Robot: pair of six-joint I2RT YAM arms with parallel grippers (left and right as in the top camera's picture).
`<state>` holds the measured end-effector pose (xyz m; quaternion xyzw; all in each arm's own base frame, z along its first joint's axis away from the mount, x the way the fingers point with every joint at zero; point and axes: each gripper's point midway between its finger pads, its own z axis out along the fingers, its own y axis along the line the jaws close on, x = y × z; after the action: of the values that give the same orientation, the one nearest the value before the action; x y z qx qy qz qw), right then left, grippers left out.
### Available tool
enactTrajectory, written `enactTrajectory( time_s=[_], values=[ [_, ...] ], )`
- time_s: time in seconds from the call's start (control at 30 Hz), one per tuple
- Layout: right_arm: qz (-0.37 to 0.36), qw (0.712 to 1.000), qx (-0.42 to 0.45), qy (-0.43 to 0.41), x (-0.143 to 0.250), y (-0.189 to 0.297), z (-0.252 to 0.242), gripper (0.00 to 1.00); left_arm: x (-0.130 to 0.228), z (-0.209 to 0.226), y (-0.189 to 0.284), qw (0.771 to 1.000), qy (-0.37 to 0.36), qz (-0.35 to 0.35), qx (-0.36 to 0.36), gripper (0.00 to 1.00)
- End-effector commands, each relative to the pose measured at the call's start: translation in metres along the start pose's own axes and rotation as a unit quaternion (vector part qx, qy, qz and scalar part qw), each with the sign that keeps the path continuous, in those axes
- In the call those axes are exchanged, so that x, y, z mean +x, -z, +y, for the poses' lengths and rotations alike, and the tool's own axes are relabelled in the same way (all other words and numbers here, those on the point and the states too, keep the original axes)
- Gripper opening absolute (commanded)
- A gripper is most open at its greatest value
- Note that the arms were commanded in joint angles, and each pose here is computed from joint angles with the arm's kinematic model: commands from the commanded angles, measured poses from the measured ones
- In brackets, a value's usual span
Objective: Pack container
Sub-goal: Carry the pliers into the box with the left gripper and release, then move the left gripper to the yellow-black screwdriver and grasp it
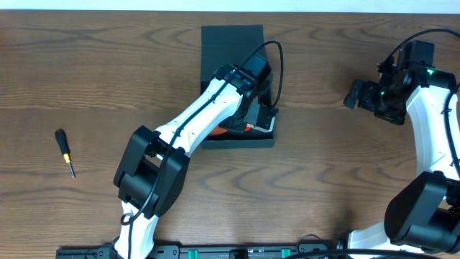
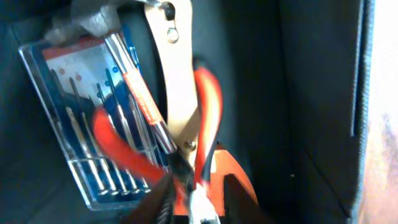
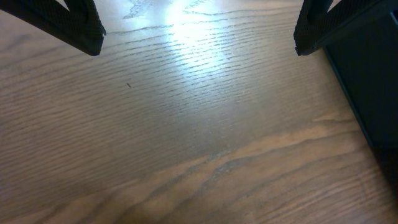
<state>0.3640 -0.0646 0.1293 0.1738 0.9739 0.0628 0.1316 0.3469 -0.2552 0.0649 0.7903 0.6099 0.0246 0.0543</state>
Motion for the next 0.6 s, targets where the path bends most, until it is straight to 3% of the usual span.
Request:
enactTrajectory(
  time_s=[0.0,0.1,0.27,0.4,0.47,0.57],
  values=[
    [0.003,1.0,-0.001,-0.01,0.0,-0.001,-0.002,0.99,0.005,-0.005,0.001,1.0,0.002,0.008,0.01,0.29],
    [0.003,1.0,-0.001,-0.011,0.0,-0.001,-0.002,0.99,0.011,-0.009,0.006,0.999,0.025,0.023,0.012,0.29],
    [0.002,1.0,-0.001,-0.011,0.0,-0.001,-0.002,0.99,0.039,0.019,0.059,0.975,0.19,0.07,-0.096,0.29],
    [0.002,1.0,-0.001,-0.01,0.0,-0.001,-0.002,0.99,0.073,0.033,0.127,0.928,0.321,0.04,-0.183,0.29],
    [0.003,1.0,-0.001,-0.011,0.0,-0.001,-0.002,0.99,0.102,0.033,0.159,0.892,0.397,0.018,-0.215,0.3],
    [0.003,1.0,-0.001,-0.011,0.0,-0.001,-0.002,0.99,0.16,0.025,0.194,0.825,0.508,0.005,-0.247,0.45]
  ],
)
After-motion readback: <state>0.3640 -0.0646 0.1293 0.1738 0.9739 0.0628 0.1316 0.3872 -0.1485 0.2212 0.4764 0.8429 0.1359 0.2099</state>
